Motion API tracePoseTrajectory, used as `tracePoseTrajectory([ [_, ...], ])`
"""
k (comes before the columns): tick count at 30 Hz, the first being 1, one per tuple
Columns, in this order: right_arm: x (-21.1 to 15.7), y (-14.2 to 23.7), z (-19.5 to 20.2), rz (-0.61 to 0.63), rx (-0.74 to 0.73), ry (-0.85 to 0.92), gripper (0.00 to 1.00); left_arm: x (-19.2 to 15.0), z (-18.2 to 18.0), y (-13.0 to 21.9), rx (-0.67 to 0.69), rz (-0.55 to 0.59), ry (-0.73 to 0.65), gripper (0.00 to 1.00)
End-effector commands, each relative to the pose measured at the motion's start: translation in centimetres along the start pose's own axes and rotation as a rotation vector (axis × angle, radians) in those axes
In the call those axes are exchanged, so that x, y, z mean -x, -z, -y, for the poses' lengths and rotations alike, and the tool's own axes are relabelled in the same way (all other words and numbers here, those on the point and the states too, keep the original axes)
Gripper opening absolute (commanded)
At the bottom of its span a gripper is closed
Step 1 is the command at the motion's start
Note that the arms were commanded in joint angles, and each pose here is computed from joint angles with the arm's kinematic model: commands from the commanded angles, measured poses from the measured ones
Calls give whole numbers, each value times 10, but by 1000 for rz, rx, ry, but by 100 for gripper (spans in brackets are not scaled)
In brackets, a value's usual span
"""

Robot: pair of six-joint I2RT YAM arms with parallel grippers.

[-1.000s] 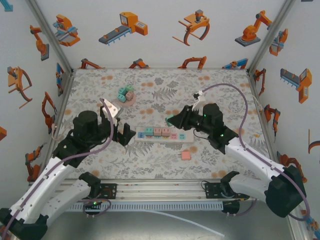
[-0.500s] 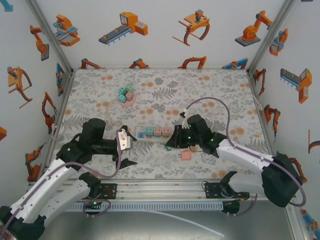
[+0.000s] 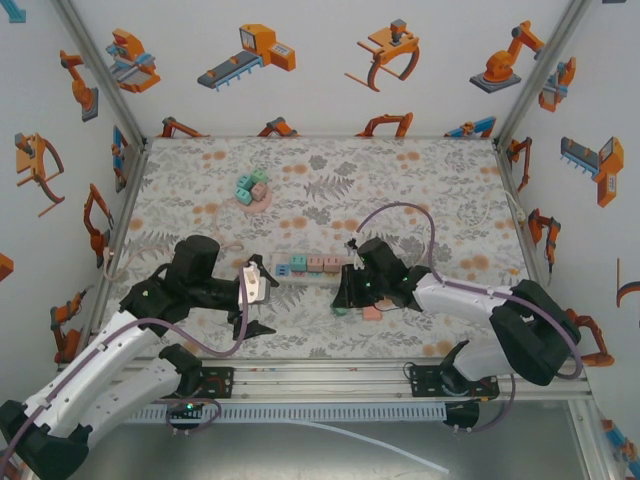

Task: Pull the plug off the socket

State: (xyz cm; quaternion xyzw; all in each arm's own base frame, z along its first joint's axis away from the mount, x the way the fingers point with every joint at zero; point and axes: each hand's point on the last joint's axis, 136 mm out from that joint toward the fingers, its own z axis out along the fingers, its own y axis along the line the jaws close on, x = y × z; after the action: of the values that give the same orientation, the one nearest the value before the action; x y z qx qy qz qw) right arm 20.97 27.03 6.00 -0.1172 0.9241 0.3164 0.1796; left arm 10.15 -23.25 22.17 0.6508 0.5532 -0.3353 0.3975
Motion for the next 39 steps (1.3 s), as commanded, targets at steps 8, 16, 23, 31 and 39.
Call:
tracePoseTrajectory([
  [8, -8, 0, 21, -23, -116, 2, 43, 5, 4, -7, -33, 49, -28, 97],
  [16, 1, 14, 17, 15, -129, 31, 49, 4, -1, -8, 11, 60, -26, 97],
  [23, 21, 42, 4, 115, -124, 65, 49, 12, -13, -8, 83, 117, -4, 97],
  [31, 61, 91, -10, 337, -163, 230, 49, 20, -56, 2, 298, 137, 182, 97],
  [39, 94, 138, -54, 596, -144, 780, 48, 16, -107, 21, 565, 188, 493, 97],
])
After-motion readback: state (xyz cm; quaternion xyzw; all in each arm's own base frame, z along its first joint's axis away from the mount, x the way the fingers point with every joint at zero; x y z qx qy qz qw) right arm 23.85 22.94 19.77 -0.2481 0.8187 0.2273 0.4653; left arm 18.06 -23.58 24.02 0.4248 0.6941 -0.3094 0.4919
